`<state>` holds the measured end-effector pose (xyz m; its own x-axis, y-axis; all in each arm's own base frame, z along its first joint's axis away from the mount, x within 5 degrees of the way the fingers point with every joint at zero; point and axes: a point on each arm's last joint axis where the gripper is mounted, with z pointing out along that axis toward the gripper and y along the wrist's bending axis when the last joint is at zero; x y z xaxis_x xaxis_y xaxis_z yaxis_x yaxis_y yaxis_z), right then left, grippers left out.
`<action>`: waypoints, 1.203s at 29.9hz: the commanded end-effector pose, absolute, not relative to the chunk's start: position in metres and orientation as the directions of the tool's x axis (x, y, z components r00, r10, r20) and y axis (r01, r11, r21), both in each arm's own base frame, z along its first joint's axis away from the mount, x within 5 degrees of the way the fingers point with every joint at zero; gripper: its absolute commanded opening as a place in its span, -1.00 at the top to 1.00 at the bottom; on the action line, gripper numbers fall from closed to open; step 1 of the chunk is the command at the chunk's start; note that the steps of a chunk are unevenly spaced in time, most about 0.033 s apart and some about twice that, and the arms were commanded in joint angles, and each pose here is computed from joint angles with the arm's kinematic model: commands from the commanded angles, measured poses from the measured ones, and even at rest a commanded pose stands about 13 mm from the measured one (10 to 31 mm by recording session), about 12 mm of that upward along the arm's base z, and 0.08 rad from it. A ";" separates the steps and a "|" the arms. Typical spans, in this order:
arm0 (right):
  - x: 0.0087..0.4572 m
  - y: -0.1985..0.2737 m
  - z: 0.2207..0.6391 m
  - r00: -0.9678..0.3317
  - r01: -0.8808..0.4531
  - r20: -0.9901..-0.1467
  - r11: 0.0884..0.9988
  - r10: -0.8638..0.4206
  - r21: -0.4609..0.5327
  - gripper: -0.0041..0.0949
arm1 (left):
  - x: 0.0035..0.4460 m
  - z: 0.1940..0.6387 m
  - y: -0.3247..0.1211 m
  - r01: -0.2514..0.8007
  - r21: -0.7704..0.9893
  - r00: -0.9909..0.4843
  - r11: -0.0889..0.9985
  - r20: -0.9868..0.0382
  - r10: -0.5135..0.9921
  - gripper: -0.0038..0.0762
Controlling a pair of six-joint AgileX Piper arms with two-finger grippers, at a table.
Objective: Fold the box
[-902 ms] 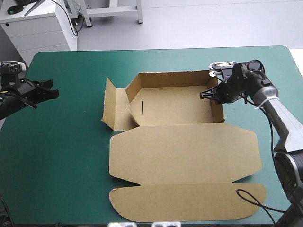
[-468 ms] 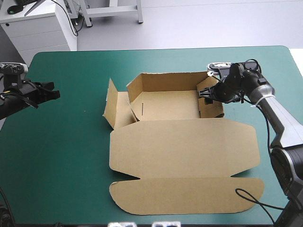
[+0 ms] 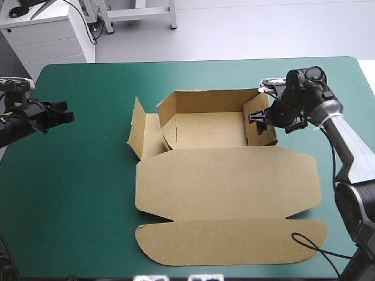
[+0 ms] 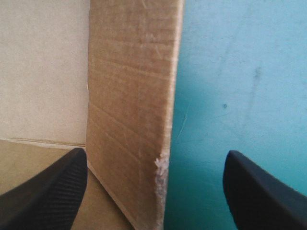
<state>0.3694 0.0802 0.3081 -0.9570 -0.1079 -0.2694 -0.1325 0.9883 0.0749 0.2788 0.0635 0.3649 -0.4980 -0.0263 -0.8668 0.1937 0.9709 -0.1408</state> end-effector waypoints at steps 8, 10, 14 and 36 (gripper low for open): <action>0.368 0.079 0.325 -0.935 -0.155 -0.331 0.986 -0.125 0.066 -0.55 | 0.275 0.385 0.059 0.189 -0.151 -0.425 0.970 -0.904 -0.058 0.88; 0.371 0.080 0.318 -0.940 -0.168 -0.311 0.984 -0.140 0.065 -0.55 | 0.275 0.385 0.060 0.185 -0.153 -0.422 0.971 -0.905 -0.062 0.88; 0.380 0.082 0.300 -0.953 -0.167 -0.267 0.984 -0.145 0.064 -0.55 | 0.278 0.385 0.060 0.184 -0.186 -0.414 0.965 -0.905 -0.095 0.88; 0.384 0.086 0.295 -0.921 -0.323 -0.249 0.945 -0.299 0.060 0.96 | 0.284 0.376 0.061 0.190 -0.219 -0.447 0.957 -0.887 -0.114 0.88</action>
